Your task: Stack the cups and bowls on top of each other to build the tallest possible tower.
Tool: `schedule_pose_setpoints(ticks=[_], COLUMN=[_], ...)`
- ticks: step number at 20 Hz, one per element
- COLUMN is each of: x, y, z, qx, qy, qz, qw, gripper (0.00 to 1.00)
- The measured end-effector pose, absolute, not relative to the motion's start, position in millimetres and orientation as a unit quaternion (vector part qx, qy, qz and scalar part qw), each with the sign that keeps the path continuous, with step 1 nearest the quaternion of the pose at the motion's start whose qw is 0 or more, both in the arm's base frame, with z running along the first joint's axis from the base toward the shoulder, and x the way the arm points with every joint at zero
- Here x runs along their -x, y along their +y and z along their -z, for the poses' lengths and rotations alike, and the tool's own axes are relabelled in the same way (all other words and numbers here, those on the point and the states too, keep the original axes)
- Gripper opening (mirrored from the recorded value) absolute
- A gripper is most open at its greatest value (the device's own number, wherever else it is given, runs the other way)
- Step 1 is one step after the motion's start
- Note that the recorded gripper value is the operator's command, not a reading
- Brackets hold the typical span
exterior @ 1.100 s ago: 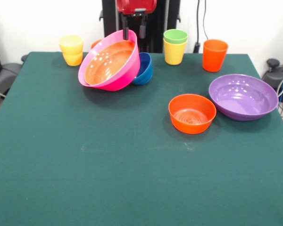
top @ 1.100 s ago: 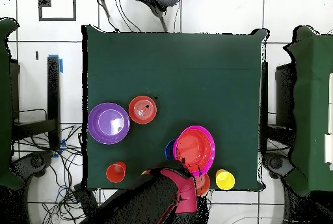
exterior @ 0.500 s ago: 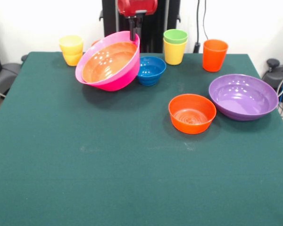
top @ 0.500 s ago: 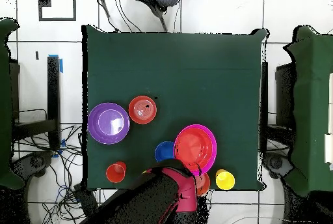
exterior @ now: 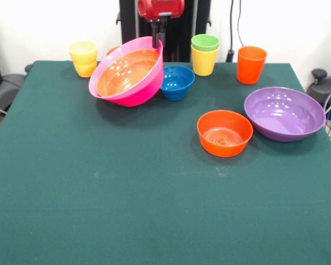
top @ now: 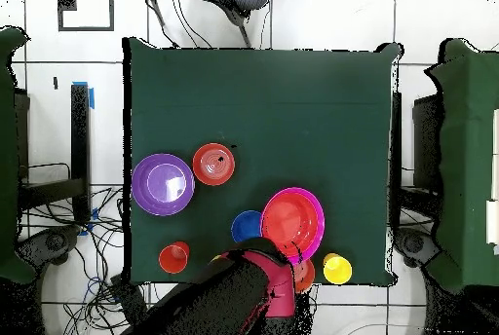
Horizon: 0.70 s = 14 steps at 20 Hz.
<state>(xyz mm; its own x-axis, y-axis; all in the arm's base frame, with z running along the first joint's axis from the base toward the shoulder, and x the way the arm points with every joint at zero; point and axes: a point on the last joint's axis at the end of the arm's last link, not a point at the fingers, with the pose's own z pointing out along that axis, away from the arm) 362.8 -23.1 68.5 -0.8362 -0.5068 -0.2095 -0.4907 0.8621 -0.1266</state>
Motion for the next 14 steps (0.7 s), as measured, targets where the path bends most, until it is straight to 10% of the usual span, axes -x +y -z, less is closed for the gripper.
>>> schedule_pose_setpoints(ticks=[14], x=[-367.8], y=[16.3], z=[-82.3], qx=[0.328], qy=[0.935], qz=[0.029], qw=[0.13], gripper=[0.0])
